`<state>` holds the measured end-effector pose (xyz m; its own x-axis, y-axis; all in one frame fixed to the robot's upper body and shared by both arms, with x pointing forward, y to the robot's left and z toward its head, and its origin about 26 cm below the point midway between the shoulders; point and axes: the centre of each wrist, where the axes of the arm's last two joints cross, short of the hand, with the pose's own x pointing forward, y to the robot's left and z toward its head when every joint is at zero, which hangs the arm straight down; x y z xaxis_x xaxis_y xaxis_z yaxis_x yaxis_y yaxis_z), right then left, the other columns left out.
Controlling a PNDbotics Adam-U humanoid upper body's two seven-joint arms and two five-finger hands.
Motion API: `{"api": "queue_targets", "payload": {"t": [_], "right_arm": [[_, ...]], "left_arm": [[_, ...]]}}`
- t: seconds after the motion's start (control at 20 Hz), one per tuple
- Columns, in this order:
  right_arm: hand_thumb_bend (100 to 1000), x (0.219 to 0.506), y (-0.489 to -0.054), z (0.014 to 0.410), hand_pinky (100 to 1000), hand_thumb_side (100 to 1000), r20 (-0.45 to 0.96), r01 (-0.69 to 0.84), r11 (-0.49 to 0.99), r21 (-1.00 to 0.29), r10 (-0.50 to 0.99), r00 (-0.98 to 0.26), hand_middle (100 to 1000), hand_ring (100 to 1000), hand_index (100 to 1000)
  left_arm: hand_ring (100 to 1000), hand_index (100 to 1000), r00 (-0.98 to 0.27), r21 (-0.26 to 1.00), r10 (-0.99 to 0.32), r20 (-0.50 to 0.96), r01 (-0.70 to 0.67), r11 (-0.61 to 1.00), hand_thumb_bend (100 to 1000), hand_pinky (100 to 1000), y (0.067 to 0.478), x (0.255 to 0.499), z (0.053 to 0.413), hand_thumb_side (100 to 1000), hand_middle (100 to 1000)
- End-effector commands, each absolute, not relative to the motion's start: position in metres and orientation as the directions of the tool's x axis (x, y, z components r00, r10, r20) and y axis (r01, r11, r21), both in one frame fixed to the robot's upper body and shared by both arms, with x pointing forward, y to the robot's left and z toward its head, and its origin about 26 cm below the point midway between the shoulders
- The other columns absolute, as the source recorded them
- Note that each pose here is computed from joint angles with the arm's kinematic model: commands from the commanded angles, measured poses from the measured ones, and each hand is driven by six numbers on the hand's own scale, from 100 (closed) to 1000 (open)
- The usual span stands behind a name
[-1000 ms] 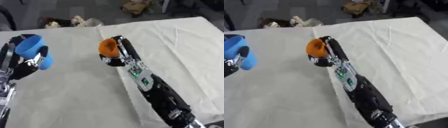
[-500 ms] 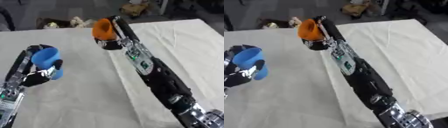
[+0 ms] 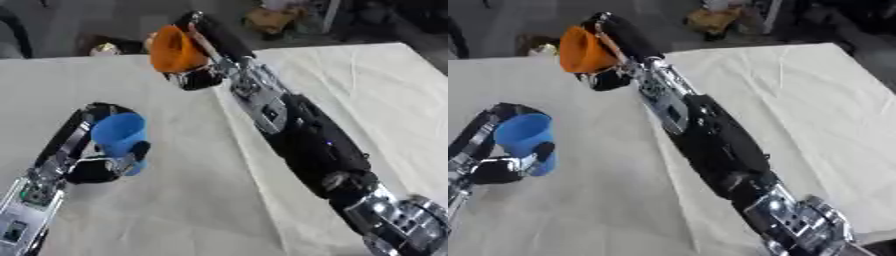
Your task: Pour the contents of one cup into another cup.
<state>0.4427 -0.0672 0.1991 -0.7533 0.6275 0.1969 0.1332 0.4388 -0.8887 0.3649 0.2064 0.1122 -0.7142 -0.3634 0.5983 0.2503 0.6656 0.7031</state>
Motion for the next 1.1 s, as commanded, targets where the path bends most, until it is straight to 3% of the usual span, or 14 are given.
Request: {"api": "queue_targets", "payload": {"t": [0.05,0.55,1.1], "right_arm": [[100,0.44,-0.062,0.22,780,100,0.11,0.197,0.408,-0.891,0.617,-0.78,286,771,492],[100,0.433,-0.06,0.242,791,100,-0.009,0.267,0.354,-0.896,0.589,-0.808,298,773,511],[174,0.409,-0.05,0.266,802,100,-0.13,0.317,0.311,-0.896,0.497,-0.858,317,775,541]], "left_arm": [[100,671,-0.741,0.728,-0.376,0.557,0.217,0.651,100,222,0.21,0.367,0.123,441,144],[100,664,-0.737,0.735,-0.397,0.547,0.197,0.648,100,229,0.214,0.369,0.121,438,147],[100,663,-0.733,0.749,-0.415,0.538,0.191,0.634,100,232,0.216,0.372,0.117,432,148]]}}
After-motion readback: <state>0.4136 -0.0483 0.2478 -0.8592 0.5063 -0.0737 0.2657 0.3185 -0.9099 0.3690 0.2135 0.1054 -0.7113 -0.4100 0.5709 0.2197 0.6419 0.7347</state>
